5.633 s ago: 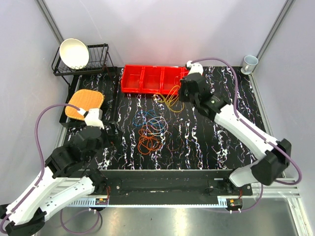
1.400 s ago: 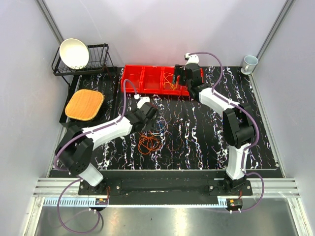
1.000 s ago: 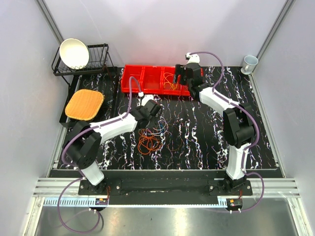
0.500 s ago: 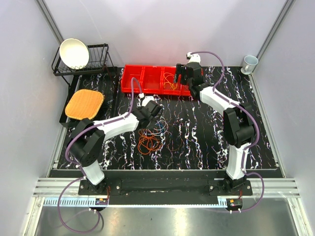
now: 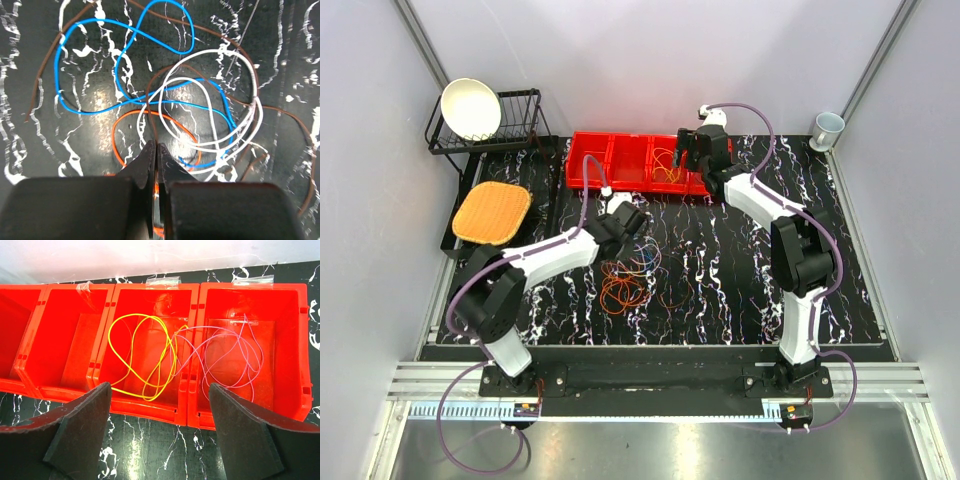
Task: Untangle the cables
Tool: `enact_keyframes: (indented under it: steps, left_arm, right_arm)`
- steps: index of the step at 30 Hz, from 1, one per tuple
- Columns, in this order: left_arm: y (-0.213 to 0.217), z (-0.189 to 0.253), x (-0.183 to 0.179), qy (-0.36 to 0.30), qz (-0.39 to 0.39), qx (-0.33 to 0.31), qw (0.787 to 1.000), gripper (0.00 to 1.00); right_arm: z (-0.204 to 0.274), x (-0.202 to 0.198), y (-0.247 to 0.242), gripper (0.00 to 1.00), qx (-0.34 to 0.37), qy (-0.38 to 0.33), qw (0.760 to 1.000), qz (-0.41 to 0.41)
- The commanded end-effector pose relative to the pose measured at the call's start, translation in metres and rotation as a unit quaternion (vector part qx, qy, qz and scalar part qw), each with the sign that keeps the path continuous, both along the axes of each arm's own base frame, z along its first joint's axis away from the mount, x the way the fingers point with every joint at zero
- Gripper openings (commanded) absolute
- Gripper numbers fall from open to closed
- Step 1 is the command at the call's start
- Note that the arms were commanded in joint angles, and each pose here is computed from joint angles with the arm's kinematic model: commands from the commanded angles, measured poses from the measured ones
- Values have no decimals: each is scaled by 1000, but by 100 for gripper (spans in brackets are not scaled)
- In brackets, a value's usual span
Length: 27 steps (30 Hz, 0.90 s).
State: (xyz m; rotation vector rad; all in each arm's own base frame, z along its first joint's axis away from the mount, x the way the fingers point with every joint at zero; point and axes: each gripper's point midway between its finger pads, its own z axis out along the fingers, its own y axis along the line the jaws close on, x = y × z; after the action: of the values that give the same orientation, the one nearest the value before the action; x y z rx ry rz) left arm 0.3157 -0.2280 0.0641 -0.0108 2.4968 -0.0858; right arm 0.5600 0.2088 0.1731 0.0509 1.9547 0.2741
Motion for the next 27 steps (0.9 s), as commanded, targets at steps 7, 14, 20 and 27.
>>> enact_keyframes:
  steps: [7,14,20,27]
  left_arm:
    - [-11,145,15,-119,-25,-83,989,0]
    - [-10,231,-2,-187,-75,-140,969,0]
    - [-12,315,-30,-263,-152,-190,934,0]
    - [1,402,-54,-369,-186,-231,881,0]
  right_arm:
    - [16,11,0,84,25,-8,1000,-10]
    - [13,12,-1,84,37,-3,999,-8]
    - [15,11,5,84,55,-3,998,9]
    - [31,2,12,84,85,-30,995,37]
